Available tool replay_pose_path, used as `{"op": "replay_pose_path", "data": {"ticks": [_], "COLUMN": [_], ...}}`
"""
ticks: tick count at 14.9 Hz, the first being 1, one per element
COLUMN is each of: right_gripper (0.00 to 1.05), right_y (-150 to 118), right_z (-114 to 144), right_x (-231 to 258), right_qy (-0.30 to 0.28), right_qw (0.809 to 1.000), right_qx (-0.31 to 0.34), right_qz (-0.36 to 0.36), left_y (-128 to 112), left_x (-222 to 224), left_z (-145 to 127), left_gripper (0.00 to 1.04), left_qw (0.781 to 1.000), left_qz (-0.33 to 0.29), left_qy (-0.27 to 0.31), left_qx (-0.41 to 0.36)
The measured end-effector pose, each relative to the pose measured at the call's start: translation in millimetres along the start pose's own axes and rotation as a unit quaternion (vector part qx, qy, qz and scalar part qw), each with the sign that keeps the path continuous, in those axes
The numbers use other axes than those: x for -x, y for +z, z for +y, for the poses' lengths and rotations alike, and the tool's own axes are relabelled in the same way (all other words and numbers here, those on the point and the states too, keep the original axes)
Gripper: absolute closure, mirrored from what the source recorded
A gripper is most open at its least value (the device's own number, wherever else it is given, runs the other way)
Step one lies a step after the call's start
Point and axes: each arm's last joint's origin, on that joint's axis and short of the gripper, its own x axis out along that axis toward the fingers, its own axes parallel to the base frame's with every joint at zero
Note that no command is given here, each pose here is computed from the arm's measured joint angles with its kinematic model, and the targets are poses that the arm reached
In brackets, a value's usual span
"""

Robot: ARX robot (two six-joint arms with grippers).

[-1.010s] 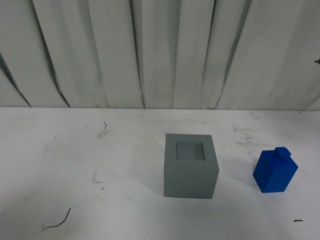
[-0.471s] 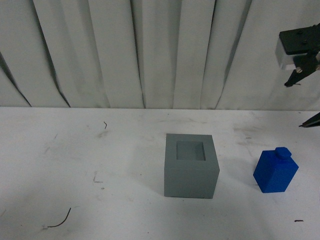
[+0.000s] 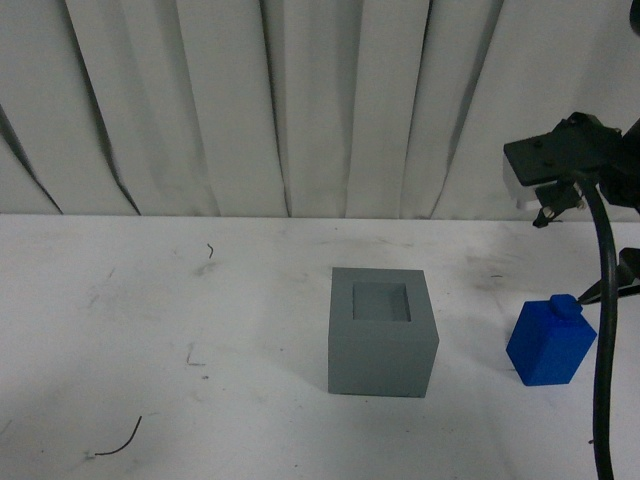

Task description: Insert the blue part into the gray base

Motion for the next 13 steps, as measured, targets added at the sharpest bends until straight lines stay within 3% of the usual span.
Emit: {"op": "replay_pose_path", "data": {"ticks": [5,13], "right_gripper": [0.06,0.06], "right_y": [-5.7,-12.9], "right_z": [19.9,29.4], "right_x": [-33.1,-61.7], "right_qy": [0.051,0.05], "right_qw": [0.999,0.999], "right_qx": [0.009,0.013], "right_qz": [0.012,0.01], "left_y": [0.0,0.0], "left_x": [0.0,0.0], "left_z": [0.0,0.0], "left_gripper": [0.07,0.07], "left_qw": [1.0,1.0], "left_qz": [0.0,0.0], "left_qy": [0.0,0.0], "left_qx": [0.0,0.0]}}
